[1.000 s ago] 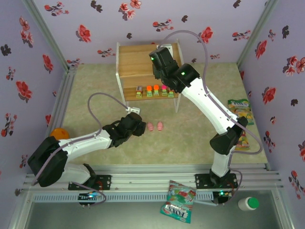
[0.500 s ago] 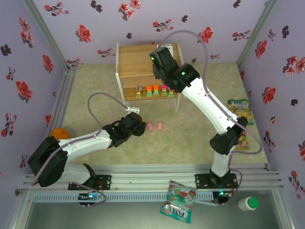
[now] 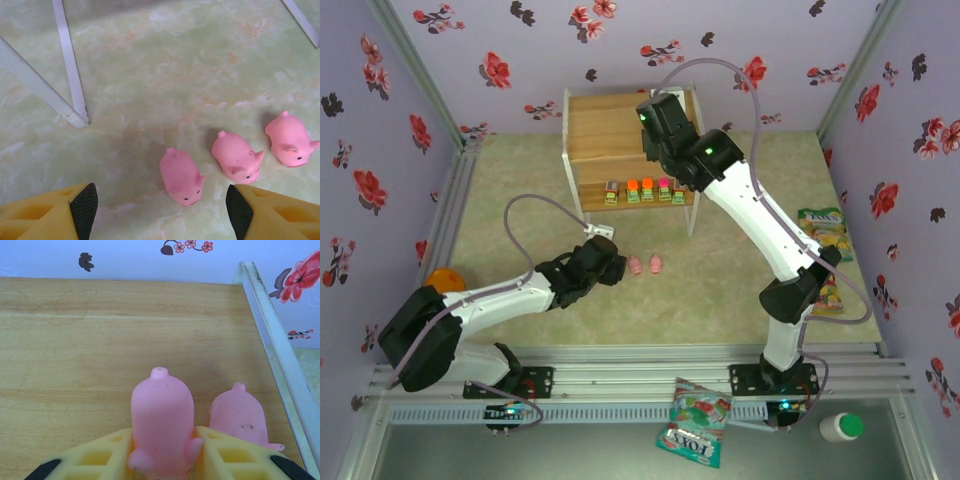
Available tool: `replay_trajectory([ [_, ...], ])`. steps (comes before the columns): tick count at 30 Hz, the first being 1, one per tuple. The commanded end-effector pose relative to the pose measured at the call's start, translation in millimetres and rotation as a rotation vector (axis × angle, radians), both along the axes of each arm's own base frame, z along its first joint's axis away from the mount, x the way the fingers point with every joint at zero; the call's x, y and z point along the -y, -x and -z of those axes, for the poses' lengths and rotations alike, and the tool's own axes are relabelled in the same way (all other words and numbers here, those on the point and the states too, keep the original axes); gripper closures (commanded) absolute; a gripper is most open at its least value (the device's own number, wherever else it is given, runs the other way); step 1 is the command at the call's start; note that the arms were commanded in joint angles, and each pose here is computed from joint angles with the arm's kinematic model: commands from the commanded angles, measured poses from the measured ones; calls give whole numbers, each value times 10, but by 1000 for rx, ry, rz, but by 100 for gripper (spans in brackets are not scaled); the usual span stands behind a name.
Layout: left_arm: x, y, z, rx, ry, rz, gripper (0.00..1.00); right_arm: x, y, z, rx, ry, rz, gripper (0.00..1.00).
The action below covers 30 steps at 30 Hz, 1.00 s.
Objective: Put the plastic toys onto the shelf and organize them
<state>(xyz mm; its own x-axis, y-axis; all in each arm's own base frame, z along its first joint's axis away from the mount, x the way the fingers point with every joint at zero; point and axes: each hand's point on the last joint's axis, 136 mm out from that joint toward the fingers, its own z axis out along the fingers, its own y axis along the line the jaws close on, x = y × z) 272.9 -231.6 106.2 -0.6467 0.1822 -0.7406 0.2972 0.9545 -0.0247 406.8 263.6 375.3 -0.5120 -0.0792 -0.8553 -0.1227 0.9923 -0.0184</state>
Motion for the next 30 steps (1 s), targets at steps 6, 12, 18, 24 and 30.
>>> replay_trajectory([
  [6, -41, 17, 8, -7, -11, 4, 27, -12, 8, 69, -22, 22, -8, 66],
  [12, -44, 17, 3, -7, -10, 3, 27, 5, -4, 127, -29, 46, 6, 66],
  [18, -45, 18, -2, -5, -9, 4, 27, 15, 6, 220, -51, 55, 11, 67],
  [24, -45, 19, 0, -6, -9, 4, 27, 37, 19, 239, -51, 56, 17, 66],
  [30, -42, 17, 4, -7, -9, 4, 27, 50, 24, 236, -50, 60, 20, 64],
])
